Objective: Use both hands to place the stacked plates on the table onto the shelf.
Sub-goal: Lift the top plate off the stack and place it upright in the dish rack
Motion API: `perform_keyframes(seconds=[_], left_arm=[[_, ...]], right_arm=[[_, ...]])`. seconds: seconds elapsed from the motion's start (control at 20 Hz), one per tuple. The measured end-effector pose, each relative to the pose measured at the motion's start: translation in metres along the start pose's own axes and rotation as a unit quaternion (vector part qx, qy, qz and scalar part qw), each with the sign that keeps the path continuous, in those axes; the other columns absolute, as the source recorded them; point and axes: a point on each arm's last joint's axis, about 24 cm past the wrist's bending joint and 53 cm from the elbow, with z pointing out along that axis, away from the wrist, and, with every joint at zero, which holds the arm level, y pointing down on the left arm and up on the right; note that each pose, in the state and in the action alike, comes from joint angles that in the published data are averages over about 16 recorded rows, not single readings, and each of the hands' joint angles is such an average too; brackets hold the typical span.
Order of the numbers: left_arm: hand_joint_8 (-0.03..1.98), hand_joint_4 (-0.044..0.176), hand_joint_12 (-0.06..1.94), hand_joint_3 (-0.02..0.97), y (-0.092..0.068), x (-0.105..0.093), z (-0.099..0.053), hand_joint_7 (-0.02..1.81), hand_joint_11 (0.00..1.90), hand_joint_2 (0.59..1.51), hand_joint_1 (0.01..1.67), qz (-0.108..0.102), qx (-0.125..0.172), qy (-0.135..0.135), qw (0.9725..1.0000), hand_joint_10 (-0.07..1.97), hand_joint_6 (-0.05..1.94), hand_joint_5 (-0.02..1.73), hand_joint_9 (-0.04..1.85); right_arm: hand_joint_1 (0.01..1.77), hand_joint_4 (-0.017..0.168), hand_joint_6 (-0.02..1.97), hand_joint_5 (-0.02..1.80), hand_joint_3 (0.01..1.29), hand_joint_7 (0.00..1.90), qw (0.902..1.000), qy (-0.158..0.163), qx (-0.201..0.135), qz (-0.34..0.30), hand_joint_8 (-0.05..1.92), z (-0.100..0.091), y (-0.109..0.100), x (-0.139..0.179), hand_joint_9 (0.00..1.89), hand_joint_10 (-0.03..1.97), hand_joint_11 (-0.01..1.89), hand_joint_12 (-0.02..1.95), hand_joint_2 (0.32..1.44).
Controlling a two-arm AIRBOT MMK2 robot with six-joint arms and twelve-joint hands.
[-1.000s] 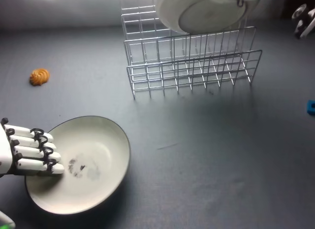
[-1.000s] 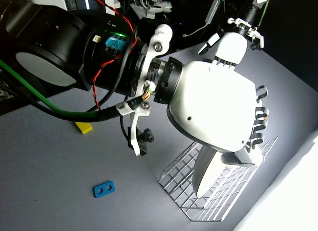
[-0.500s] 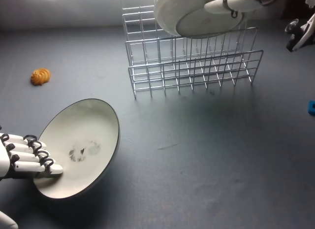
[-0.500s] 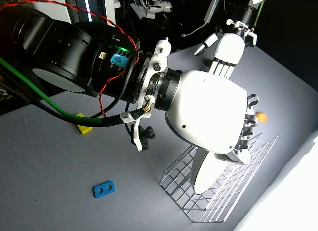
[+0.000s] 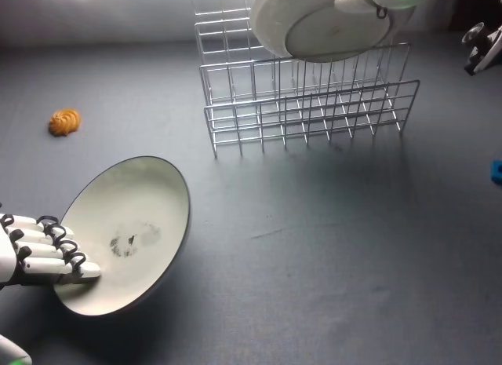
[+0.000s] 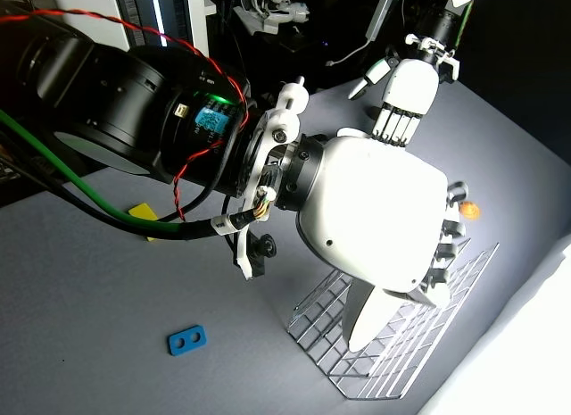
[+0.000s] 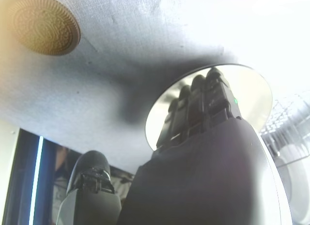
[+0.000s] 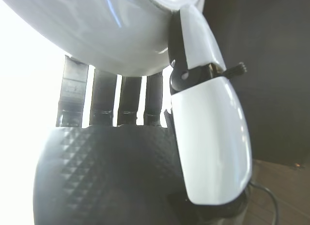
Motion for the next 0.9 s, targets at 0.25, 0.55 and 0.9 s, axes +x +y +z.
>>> perform_keyframes(seconds=[0.25,0.55,0.9], left_arm=[[0.00,-0.006,-0.02,0.015,0.000,0.002,0.000,0.02,0.01,1.155,0.02,-0.004,-0.002,0.001,1.0000,0.01,-0.02,-0.01,0.01],[0.00,-0.006,-0.02,0.015,0.001,0.003,0.001,0.02,0.01,1.155,0.02,-0.007,-0.005,0.001,1.0000,0.01,-0.03,-0.01,0.01],[0.00,-0.006,-0.02,0.014,0.001,0.004,0.001,0.02,0.01,1.153,0.02,-0.008,-0.006,0.001,0.9999,0.01,-0.03,-0.01,0.01]], right_arm=[[1.22,-0.007,0.95,0.85,0.01,0.97,0.9998,0.017,0.010,0.010,1.15,0.006,-0.001,-0.002,0.98,1.13,0.73,1.55,1.10],[1.23,-0.005,0.95,0.85,0.01,0.97,0.9987,0.039,0.025,0.021,1.16,0.017,-0.006,0.000,0.97,1.14,0.73,1.56,1.10],[1.23,-0.005,0.94,0.86,0.01,0.98,0.9969,0.056,0.046,0.033,1.14,0.033,-0.018,0.004,0.98,1.10,0.73,1.53,1.10]])
